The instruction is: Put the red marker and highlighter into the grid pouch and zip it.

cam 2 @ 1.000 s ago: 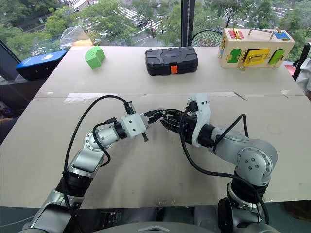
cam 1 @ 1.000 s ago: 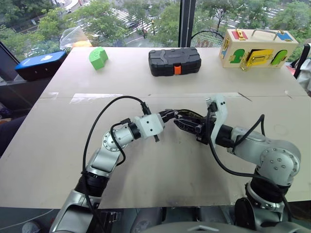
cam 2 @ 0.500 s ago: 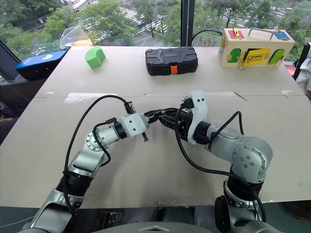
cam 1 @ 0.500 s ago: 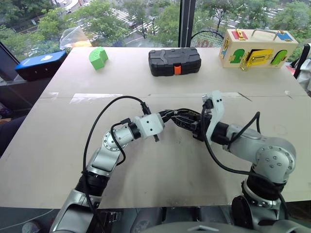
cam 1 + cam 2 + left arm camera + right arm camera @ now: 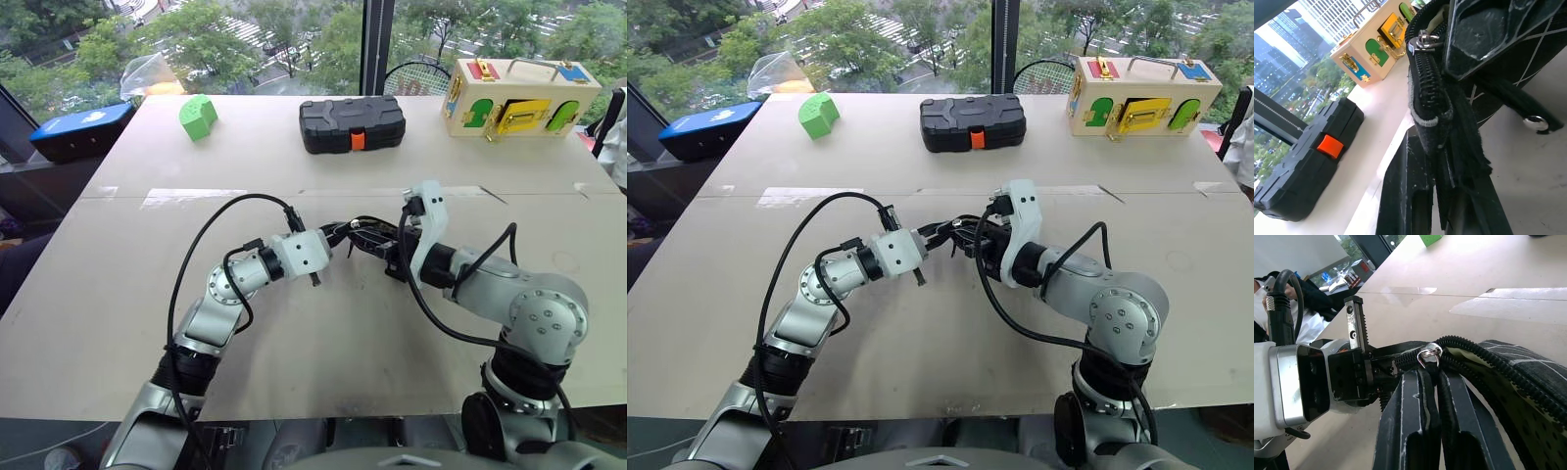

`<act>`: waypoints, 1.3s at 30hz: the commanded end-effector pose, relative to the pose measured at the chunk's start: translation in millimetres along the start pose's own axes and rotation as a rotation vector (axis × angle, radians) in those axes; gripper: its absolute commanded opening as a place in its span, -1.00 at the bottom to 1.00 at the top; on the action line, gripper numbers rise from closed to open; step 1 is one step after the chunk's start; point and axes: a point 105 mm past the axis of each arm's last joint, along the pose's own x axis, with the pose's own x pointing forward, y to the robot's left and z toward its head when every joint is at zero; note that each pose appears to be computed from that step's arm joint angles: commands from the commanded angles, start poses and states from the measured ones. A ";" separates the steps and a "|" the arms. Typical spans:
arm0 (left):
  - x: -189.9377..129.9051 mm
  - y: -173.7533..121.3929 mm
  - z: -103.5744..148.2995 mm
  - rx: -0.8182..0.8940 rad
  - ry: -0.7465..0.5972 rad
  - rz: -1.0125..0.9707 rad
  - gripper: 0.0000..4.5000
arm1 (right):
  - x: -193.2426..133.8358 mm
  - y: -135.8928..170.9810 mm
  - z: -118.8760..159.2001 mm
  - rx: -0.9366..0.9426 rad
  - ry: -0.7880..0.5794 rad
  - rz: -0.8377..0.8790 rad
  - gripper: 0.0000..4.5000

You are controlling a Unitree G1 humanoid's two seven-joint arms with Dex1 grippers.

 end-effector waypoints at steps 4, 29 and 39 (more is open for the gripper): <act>-2.8 6.0 -0.8 0.021 0.005 0.027 -1.00 | -11.8 1.4 12.7 -0.038 -0.059 -0.004 -0.96; -6.7 16.9 -13.2 0.050 0.071 0.083 -1.00 | -106.4 -97.1 37.2 -0.094 -0.105 -0.531 -0.96; 1.0 13.4 -13.4 0.117 0.081 0.064 -1.00 | -145.3 -122.5 30.6 -0.168 -0.007 -0.670 -0.96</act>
